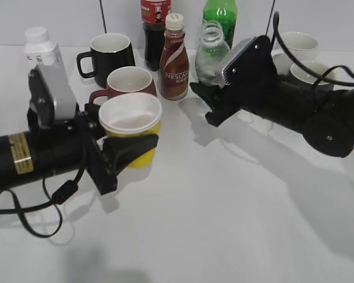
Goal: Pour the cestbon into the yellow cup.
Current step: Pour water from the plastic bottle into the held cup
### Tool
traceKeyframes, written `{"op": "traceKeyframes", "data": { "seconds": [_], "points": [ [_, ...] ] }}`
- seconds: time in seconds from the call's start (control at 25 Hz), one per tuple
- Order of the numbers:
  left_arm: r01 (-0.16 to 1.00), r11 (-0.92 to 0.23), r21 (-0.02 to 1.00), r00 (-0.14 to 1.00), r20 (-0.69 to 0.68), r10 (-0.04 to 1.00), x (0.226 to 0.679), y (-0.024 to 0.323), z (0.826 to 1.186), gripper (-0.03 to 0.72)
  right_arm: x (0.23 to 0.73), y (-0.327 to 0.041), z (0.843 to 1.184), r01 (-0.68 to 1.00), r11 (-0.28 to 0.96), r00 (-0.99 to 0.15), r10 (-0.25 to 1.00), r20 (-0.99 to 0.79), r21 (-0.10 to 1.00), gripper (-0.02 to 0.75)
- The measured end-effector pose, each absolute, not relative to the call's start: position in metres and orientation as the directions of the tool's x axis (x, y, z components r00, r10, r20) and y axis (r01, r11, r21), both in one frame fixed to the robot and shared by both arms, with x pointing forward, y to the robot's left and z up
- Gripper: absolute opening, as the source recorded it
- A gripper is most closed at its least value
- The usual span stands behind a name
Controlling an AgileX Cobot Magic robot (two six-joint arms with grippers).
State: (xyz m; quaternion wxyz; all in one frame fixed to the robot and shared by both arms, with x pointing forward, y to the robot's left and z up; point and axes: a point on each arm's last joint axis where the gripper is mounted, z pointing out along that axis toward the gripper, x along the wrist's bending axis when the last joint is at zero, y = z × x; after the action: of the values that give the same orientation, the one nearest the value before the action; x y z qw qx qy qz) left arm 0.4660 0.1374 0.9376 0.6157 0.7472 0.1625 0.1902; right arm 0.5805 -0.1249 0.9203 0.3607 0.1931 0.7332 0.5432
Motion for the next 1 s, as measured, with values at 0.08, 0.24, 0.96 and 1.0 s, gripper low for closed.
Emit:
{"op": "traceKeyframes", "data": {
  "seconds": [0.08,0.24,0.96,1.0],
  "points": [
    [-0.006,-0.184,0.983,0.874,0.095,0.477,0.470,0.135,0.941,0.426,0.579,-0.124,0.929,-0.159,0.356,-0.659,0.656,-0.368,0.921,0.472],
    [-0.002,-0.189,0.982,0.875,0.093,0.475,0.479,0.131,0.946,0.424,0.577,-0.125,0.947,-0.239,0.400,-0.630,0.630,-0.455,0.885,0.472],
    [0.013,-0.266,0.964,0.910,0.099,0.403,0.491,0.092,0.933,0.424,0.570,-0.125,0.964,-0.439,0.592,-0.546,0.421,-0.724,0.675,0.472],
    [0.014,-0.256,0.967,0.911,0.093,0.401,0.491,0.091,0.932,0.424,0.570,-0.125,0.964,-0.455,0.602,-0.536,0.403,-0.742,0.656,0.472]
  ]
}}
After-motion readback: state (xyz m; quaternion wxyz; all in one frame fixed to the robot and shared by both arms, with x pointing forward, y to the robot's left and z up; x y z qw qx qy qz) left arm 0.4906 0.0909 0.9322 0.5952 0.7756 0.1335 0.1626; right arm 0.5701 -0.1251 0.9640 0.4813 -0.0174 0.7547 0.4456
